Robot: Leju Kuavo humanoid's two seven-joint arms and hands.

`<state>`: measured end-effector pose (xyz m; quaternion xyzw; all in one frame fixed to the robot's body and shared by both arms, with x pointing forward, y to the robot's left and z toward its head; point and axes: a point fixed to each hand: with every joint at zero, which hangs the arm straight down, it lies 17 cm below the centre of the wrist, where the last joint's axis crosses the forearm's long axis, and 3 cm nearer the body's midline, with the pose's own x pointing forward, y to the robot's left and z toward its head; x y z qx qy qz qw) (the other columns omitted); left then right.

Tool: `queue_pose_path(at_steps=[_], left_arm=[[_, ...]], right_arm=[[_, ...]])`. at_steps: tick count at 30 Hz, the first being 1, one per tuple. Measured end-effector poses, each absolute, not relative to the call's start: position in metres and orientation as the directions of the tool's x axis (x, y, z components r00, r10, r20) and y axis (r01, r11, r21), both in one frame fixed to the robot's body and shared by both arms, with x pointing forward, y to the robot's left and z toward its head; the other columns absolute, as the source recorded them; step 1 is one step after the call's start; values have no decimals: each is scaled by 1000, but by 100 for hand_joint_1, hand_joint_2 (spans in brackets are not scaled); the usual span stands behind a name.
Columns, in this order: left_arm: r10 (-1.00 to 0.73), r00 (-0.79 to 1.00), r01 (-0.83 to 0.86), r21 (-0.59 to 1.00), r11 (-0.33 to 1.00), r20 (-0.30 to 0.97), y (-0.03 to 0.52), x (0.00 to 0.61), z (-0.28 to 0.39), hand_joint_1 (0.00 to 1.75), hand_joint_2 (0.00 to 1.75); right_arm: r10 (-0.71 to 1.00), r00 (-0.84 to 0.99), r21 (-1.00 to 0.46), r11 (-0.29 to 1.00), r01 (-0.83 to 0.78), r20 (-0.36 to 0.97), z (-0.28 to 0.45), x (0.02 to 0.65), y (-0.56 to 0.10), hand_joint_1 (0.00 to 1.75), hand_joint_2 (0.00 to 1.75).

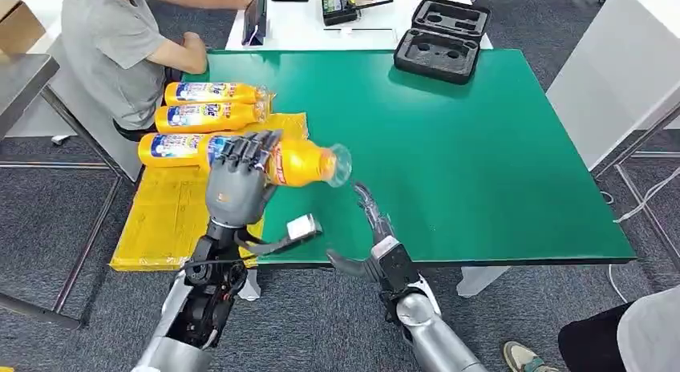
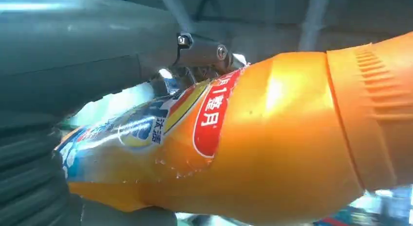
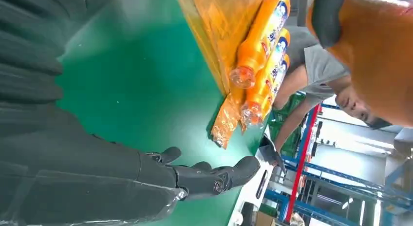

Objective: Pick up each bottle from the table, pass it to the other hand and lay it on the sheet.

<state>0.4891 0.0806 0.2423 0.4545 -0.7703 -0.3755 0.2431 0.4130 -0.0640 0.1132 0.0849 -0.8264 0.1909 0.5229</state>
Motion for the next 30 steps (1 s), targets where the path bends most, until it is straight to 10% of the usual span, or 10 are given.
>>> queue_pose_path(at_steps=[30], left_arm=[[-938, -298, -237, 966, -106, -176, 104, 577, 149, 175, 175]], right_arm=[[31, -431, -195, 920, -341, 902, 118, 415, -63, 0, 175]])
